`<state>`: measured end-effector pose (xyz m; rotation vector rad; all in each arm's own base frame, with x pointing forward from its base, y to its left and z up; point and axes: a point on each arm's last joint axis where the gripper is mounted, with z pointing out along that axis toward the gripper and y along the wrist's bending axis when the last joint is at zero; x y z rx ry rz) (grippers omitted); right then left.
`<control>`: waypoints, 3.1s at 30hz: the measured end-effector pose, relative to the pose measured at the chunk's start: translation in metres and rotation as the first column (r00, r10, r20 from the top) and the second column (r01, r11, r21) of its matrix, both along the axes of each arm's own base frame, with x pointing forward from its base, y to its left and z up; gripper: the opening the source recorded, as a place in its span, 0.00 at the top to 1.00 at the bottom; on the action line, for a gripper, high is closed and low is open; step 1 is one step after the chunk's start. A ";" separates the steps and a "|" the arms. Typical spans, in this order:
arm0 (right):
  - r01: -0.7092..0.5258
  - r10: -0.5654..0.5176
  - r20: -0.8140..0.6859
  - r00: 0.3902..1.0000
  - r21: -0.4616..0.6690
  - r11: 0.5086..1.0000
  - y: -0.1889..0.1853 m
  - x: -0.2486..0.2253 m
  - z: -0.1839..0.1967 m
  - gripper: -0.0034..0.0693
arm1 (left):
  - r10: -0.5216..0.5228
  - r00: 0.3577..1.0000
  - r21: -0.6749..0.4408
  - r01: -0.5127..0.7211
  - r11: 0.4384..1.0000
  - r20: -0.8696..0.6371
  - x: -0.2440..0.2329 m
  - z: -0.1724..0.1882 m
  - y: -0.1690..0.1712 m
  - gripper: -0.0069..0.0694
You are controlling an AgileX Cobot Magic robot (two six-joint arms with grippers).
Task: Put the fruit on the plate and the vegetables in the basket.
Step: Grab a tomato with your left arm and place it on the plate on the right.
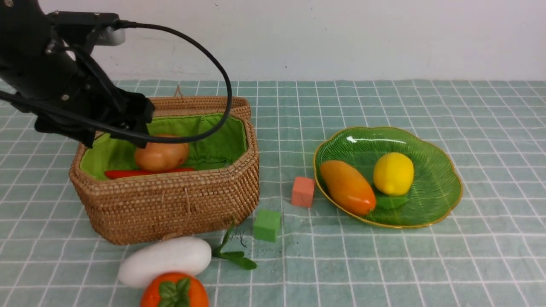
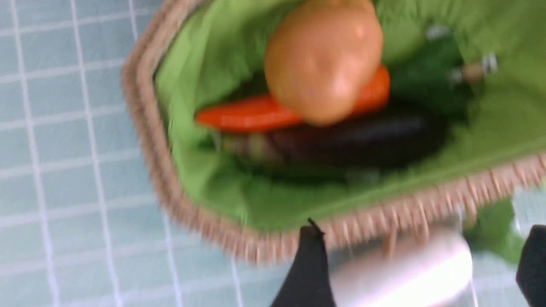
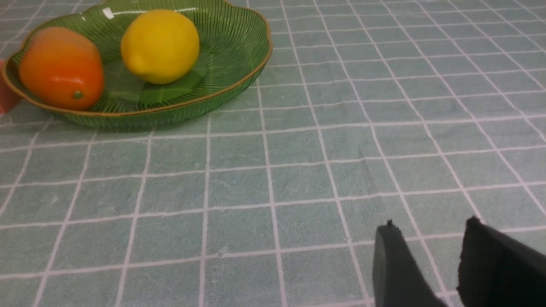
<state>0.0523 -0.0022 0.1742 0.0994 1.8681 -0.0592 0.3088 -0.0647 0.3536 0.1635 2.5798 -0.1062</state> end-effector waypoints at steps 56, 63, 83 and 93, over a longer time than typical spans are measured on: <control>0.000 0.000 0.000 1.000 0.001 1.000 0.000 0.000 0.000 0.62 | 0.101 0.920 -0.338 -0.240 0.910 -0.380 -0.073 -0.173 -0.015 0.31; 0.000 0.000 0.000 1.000 0.001 1.000 0.000 0.000 0.000 0.62 | 0.061 0.927 -0.387 -0.214 0.897 -0.371 -0.072 -0.173 -0.020 0.46; 0.000 0.000 0.000 1.000 0.001 1.000 0.000 0.000 0.000 0.62 | -0.010 0.937 -0.475 -0.167 0.864 -0.349 -0.072 -0.170 -0.028 0.46; 0.000 0.000 0.000 1.000 0.001 1.000 0.000 0.000 0.000 0.62 | -0.031 0.943 -0.513 -0.153 0.845 -0.332 -0.071 -0.168 -0.031 0.46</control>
